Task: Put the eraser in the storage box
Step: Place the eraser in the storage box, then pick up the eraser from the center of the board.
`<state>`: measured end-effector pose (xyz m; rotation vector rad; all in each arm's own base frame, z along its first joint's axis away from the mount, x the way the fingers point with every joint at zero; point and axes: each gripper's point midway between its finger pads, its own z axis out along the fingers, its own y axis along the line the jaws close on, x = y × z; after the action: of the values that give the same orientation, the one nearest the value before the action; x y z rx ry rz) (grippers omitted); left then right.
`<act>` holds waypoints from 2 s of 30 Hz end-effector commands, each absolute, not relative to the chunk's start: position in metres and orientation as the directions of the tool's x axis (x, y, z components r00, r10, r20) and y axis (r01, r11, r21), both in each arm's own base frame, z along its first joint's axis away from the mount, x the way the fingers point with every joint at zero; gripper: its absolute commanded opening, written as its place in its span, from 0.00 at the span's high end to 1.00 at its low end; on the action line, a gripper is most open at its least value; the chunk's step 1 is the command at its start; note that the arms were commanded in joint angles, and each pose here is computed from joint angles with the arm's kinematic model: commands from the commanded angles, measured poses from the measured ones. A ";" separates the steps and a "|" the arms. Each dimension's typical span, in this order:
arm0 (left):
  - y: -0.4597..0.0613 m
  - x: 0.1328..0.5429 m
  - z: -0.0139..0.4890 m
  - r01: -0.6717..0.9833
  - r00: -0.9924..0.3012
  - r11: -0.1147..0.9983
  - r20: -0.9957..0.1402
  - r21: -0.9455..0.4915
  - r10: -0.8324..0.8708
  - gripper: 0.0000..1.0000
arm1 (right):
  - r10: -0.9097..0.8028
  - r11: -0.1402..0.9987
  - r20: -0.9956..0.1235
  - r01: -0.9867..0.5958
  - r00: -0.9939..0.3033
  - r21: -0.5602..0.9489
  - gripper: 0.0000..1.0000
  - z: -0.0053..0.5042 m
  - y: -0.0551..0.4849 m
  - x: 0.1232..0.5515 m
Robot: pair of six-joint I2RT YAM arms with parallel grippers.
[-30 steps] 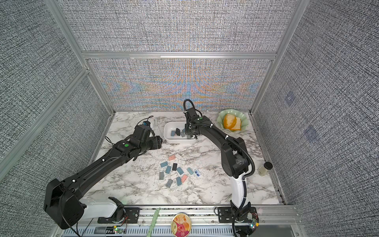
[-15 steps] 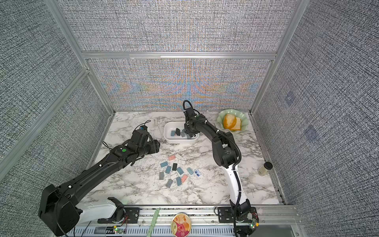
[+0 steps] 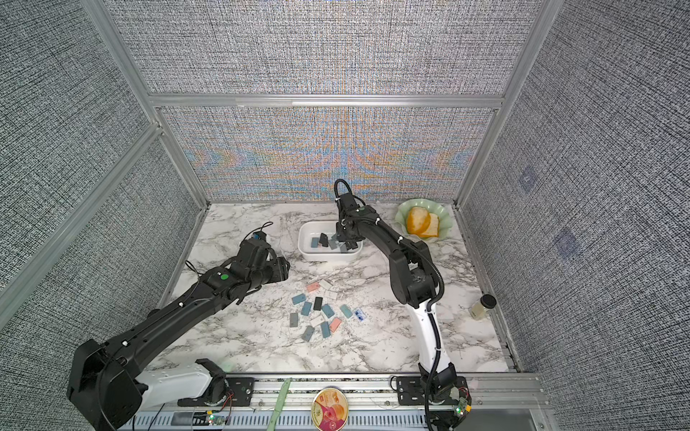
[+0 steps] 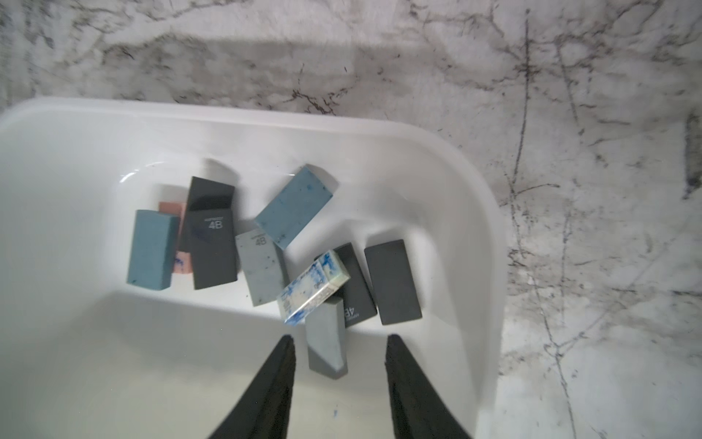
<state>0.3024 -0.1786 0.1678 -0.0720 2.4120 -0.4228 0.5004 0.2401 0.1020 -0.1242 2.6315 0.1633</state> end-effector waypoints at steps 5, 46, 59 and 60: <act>-0.191 0.283 0.146 0.100 -0.820 0.921 -0.556 -0.376 -0.137 0.37 | -0.041 0.977 -0.571 -0.151 -0.820 0.147 0.55 0.160 0.240 0.487; -0.213 0.176 0.036 -0.173 -0.939 0.952 -0.248 -0.254 -0.237 0.41 | 0.037 0.968 -0.722 -0.155 -0.691 0.198 0.47 0.214 0.189 0.379; -0.214 0.187 0.025 -0.135 -0.940 0.972 -0.287 -0.194 -0.188 0.44 | 0.047 0.967 -0.717 -0.147 -0.696 0.207 0.47 0.212 0.188 0.377; -0.213 0.186 0.022 -0.137 -0.942 0.974 -0.281 -0.182 -0.185 0.44 | 0.047 0.967 -0.716 -0.147 -0.697 0.207 0.47 0.212 0.188 0.376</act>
<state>0.1837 -0.2164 0.0242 -0.2539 2.8256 -0.2758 0.3745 0.1878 0.2069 -0.0876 2.3403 0.3072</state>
